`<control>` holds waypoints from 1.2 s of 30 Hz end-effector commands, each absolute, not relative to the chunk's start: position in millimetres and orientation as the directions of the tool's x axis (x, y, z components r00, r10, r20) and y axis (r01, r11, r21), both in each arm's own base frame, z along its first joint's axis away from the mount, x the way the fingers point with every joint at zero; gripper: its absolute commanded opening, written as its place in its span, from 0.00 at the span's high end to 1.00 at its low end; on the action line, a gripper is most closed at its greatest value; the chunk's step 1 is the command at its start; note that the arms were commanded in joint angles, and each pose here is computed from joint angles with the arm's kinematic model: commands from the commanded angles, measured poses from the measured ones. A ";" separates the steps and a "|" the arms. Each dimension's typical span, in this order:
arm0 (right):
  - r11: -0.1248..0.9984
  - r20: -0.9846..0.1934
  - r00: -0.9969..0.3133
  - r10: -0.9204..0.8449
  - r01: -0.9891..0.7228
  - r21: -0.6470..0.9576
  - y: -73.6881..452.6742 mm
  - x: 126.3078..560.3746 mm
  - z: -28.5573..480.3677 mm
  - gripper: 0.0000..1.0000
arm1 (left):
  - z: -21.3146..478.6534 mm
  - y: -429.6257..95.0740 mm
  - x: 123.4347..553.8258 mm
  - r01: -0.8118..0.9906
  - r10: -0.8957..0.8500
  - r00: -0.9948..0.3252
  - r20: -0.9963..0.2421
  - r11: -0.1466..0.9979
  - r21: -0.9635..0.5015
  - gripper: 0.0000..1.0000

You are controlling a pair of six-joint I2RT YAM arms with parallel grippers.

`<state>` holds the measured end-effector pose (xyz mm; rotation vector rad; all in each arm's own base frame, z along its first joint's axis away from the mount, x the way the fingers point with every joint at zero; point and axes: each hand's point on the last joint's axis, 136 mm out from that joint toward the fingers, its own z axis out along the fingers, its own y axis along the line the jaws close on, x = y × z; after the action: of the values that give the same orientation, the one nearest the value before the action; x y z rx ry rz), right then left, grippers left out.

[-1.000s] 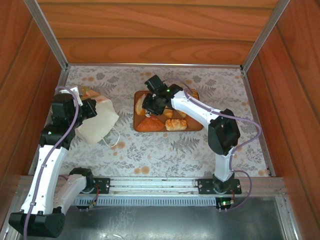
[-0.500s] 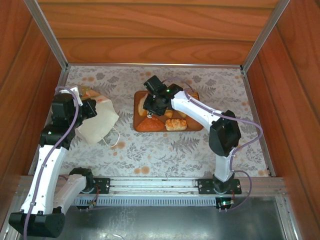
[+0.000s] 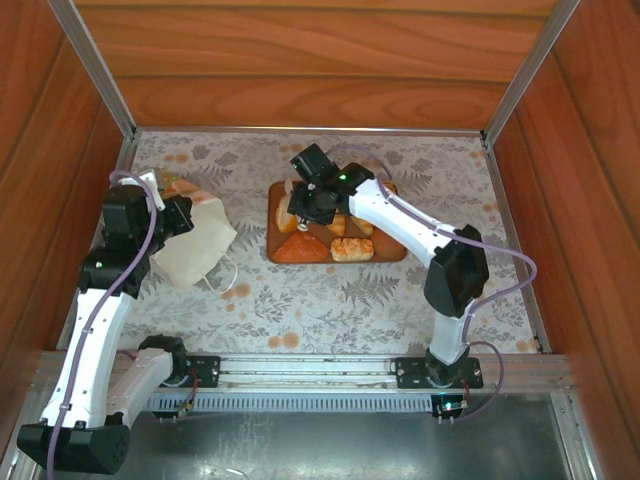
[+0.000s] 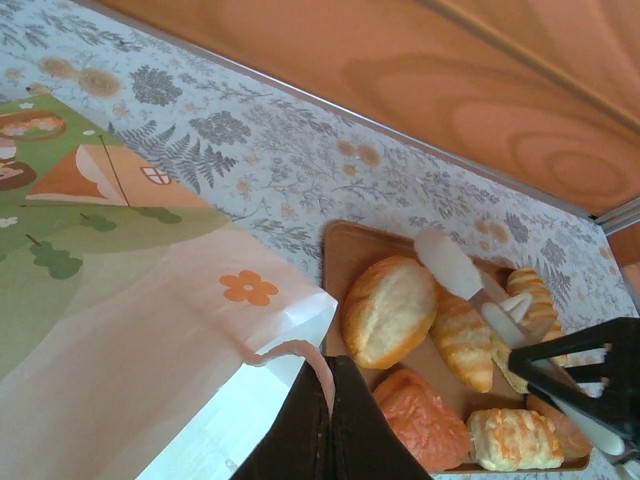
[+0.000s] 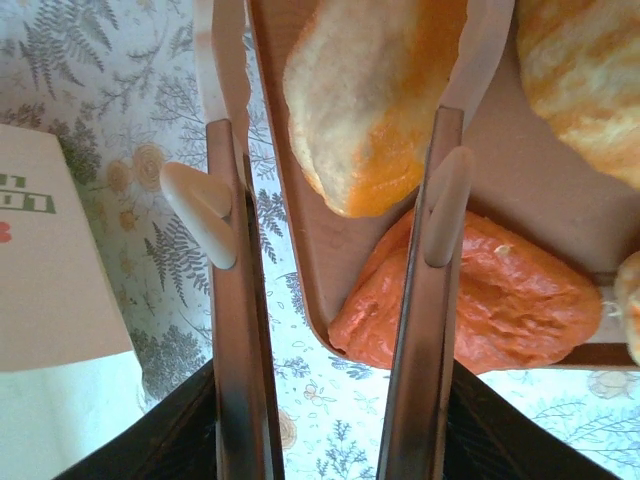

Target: Take the fake bread out of the paper bag

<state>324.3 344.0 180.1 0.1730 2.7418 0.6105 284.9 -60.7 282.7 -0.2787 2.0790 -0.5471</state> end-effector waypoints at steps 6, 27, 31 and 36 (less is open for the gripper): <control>0.922 -0.555 -0.823 0.121 -0.115 0.371 295.9 318.9 253.6 0.53 | 309.4 -66.5 286.9 0.083 -0.377 -0.504 -0.777 0.874 -0.479 1.00; 0.955 -0.533 -0.814 0.230 0.083 0.285 99.0 298.6 213.2 0.57 | 333.5 -102.1 290.7 0.260 -0.314 -0.560 -0.767 0.812 -0.523 1.00; 0.942 -0.485 -0.823 0.295 0.165 0.294 58.0 296.2 197.0 0.57 | 342.7 -117.3 282.2 0.375 -0.241 -0.560 -0.793 0.779 -0.502 1.00; 0.922 -0.454 -0.817 0.357 0.228 0.314 16.7 298.1 177.3 0.57 | 340.6 -115.2 268.1 0.399 -0.197 -0.544 -0.816 0.794 -0.459 1.00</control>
<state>297.9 19.7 177.2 0.4989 2.5631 0.2648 281.8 -109.0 328.1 0.0495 2.0474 -0.7717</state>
